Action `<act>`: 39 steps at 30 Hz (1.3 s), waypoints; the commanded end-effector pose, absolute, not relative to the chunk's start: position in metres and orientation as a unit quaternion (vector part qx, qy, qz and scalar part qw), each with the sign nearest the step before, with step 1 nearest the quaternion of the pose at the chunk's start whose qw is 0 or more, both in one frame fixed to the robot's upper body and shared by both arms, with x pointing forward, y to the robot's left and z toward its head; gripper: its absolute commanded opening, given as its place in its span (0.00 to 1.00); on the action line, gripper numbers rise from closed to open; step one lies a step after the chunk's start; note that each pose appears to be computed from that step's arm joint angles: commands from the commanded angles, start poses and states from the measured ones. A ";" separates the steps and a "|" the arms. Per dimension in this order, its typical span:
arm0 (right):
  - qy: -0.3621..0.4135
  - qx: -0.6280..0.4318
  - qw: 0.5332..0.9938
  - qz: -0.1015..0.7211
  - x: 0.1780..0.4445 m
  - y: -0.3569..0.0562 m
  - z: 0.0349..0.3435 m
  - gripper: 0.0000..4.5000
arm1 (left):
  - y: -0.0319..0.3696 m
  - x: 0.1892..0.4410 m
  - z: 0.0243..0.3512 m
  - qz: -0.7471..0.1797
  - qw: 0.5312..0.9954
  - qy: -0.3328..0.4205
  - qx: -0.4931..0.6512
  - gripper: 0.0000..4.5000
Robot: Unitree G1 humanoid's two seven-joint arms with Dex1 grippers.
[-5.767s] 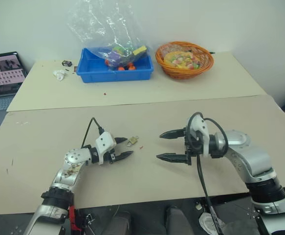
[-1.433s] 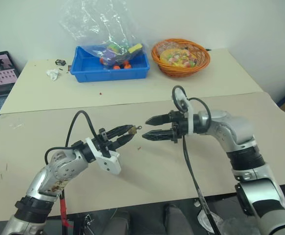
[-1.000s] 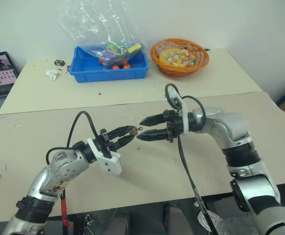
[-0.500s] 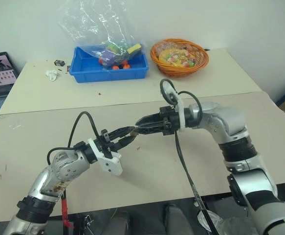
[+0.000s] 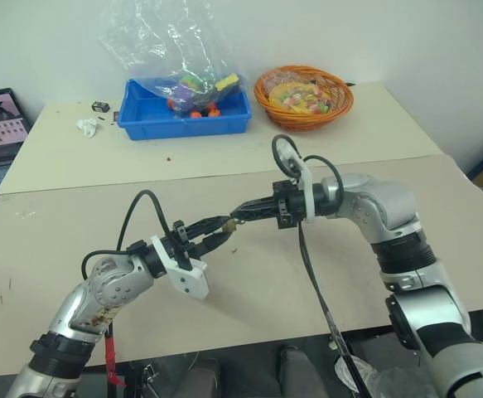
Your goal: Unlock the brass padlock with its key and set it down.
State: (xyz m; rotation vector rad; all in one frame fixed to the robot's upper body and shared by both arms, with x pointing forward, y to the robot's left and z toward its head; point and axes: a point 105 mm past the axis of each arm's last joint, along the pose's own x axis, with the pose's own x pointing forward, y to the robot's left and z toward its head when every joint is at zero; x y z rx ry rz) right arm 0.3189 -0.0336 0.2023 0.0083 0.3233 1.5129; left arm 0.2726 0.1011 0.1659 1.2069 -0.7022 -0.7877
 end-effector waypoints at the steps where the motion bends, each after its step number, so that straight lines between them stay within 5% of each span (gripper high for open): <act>1: 0.116 0.003 0.719 0.686 0.318 -0.033 0.220 0.24 | 0.101 0.271 0.175 -0.344 0.697 -0.328 0.536 0.18; 4: 0.118 0.007 0.721 0.683 0.319 -0.035 0.222 0.47 | 0.100 0.271 0.175 -0.345 0.698 -0.328 0.535 0.18; 38: 0.155 0.021 0.709 0.687 0.312 -0.041 0.200 0.47 | 0.099 0.268 0.176 -0.345 0.695 -0.331 0.537 0.18; 39: 0.156 0.022 0.709 0.687 0.312 -0.041 0.200 0.42 | 0.099 0.268 0.176 -0.345 0.695 -0.331 0.537 0.18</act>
